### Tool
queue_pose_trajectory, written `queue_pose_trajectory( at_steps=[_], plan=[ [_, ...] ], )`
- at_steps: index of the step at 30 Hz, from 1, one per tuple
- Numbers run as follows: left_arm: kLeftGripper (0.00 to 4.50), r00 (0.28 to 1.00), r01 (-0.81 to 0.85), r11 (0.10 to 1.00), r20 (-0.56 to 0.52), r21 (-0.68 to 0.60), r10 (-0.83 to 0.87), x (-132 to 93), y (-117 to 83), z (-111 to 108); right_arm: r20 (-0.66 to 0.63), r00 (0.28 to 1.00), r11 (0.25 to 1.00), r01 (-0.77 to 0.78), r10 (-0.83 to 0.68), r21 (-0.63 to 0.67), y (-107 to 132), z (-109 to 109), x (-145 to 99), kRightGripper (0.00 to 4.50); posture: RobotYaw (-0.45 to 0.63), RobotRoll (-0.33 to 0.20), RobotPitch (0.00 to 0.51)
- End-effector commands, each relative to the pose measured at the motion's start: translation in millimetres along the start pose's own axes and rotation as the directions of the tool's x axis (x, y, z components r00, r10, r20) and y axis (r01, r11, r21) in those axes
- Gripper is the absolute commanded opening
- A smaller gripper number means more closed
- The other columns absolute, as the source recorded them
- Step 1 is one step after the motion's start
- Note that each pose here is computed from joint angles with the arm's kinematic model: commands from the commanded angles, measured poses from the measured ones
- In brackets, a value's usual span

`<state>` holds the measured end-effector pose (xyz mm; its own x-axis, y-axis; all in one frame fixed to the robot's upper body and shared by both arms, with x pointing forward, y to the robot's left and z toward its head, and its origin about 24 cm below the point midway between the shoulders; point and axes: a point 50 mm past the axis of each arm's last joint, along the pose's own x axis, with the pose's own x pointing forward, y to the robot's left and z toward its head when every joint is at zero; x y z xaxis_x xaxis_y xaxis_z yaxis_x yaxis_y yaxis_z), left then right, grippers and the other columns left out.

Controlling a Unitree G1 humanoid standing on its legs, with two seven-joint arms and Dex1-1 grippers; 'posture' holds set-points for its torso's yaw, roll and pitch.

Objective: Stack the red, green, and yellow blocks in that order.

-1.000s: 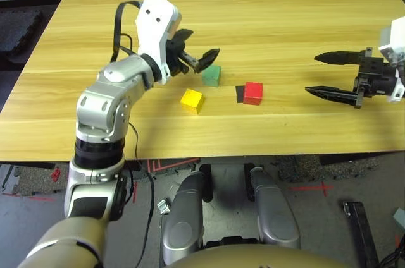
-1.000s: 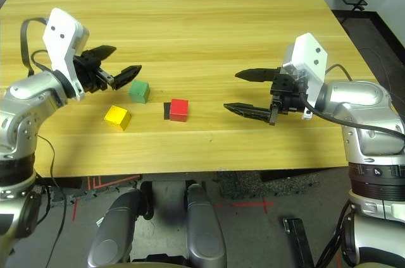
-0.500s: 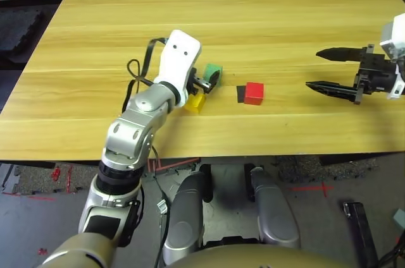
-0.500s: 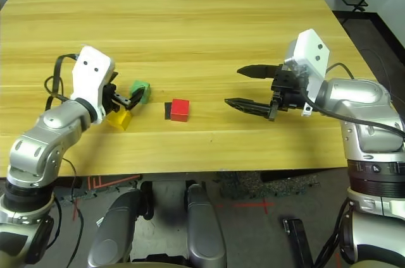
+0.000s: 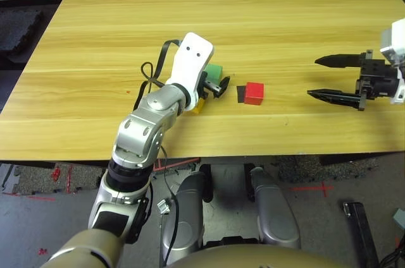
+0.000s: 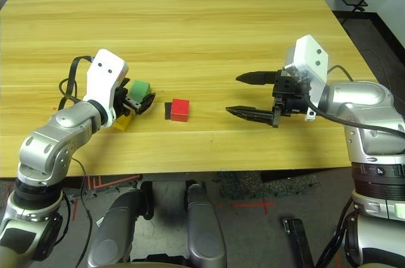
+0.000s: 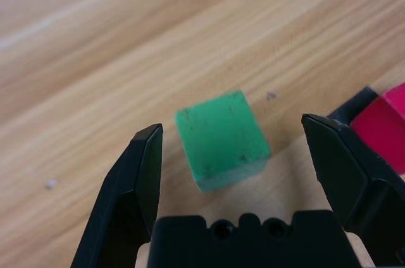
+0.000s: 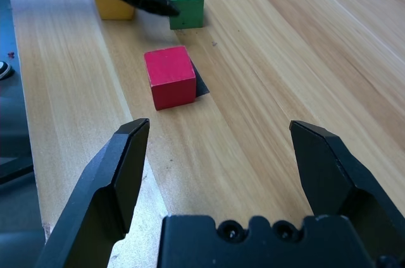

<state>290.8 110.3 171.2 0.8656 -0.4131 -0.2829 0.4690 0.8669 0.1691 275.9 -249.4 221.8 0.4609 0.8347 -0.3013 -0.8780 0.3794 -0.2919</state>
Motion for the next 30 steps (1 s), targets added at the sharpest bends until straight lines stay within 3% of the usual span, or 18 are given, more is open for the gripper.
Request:
queue_pose_trajectory(
  at_steps=[1,25,30],
  plan=[
    [4.50,0.998,0.014,1.000,-0.054,-0.014,-0.015,2,-2,-6,0.002,1.000,1.000,-0.014,0.014,-0.007,3,-1,3,4.47,0.20,0.078,0.304],
    [4.50,0.992,-0.021,0.999,-0.128,-0.039,0.016,13,7,-21,0.036,0.999,0.999,-0.007,0.008,-0.038,2,2,11,4.47,0.20,0.081,0.298],
    [2.95,0.992,-0.012,0.999,-0.128,-0.040,0.007,12,8,-22,0.042,0.999,0.999,0.000,0.001,-0.042,1,2,12,4.50,0.20,0.081,0.298]
  ],
)
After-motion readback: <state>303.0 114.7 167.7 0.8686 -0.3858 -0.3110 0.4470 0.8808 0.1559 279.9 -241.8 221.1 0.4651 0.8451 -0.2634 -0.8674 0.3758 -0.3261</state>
